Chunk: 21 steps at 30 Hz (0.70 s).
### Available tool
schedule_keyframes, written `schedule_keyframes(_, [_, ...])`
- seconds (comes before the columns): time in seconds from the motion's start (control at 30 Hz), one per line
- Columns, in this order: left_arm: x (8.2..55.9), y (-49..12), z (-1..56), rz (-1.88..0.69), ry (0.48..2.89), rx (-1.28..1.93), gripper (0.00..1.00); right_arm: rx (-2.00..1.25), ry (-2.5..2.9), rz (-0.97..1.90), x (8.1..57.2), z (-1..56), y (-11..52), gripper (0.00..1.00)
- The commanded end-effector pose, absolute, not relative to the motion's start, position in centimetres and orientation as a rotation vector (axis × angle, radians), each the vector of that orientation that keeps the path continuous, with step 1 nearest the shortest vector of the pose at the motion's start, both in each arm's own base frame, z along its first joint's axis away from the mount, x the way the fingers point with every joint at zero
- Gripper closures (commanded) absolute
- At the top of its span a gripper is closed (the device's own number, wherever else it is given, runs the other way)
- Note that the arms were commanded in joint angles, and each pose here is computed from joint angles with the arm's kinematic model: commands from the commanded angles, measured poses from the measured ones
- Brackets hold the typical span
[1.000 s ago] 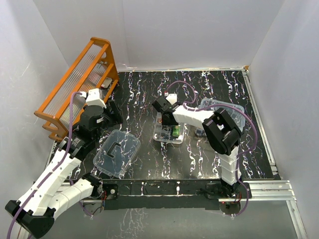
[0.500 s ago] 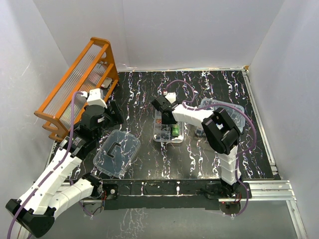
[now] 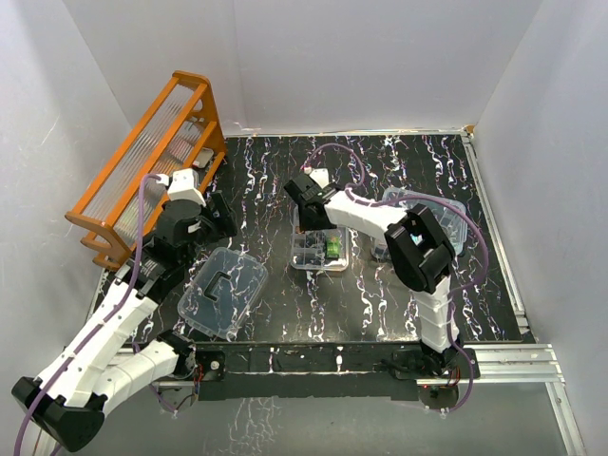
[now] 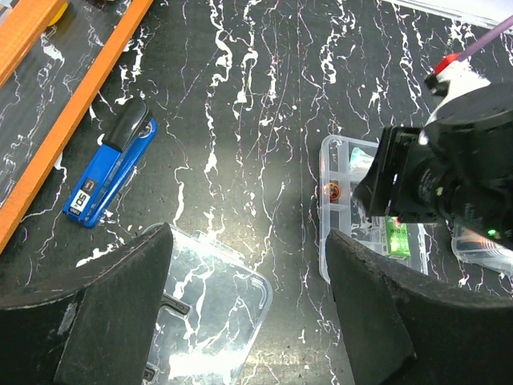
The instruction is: Organize the medicine kit
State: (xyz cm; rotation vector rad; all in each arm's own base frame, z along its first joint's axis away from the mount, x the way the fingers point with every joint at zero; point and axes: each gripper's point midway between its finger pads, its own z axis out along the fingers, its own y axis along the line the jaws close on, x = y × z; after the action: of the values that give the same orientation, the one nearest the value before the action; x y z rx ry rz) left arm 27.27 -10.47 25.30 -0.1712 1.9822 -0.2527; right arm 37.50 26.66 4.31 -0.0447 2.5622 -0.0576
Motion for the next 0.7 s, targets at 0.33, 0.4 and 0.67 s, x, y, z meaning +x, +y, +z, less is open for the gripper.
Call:
schedule_keyframes(0.33, [27.5,-11.5,24.0,-0.286,2.012,-0.130,0.23,0.354,2.170,-0.083,38.7,23.4,10.5,0.48])
schedule_keyframes(0.4, [27.5,-12.2,24.0,-0.321,2.012,-0.095,0.23,0.493,2.134,-0.174,37.8,23.2,5.0,0.48])
schedule_keyframes(0.67, [26.6,-17.5,24.2,-0.593,2.027,0.134,0.21,0.948,2.005,-0.373,31.7,21.1,-8.8,0.34])
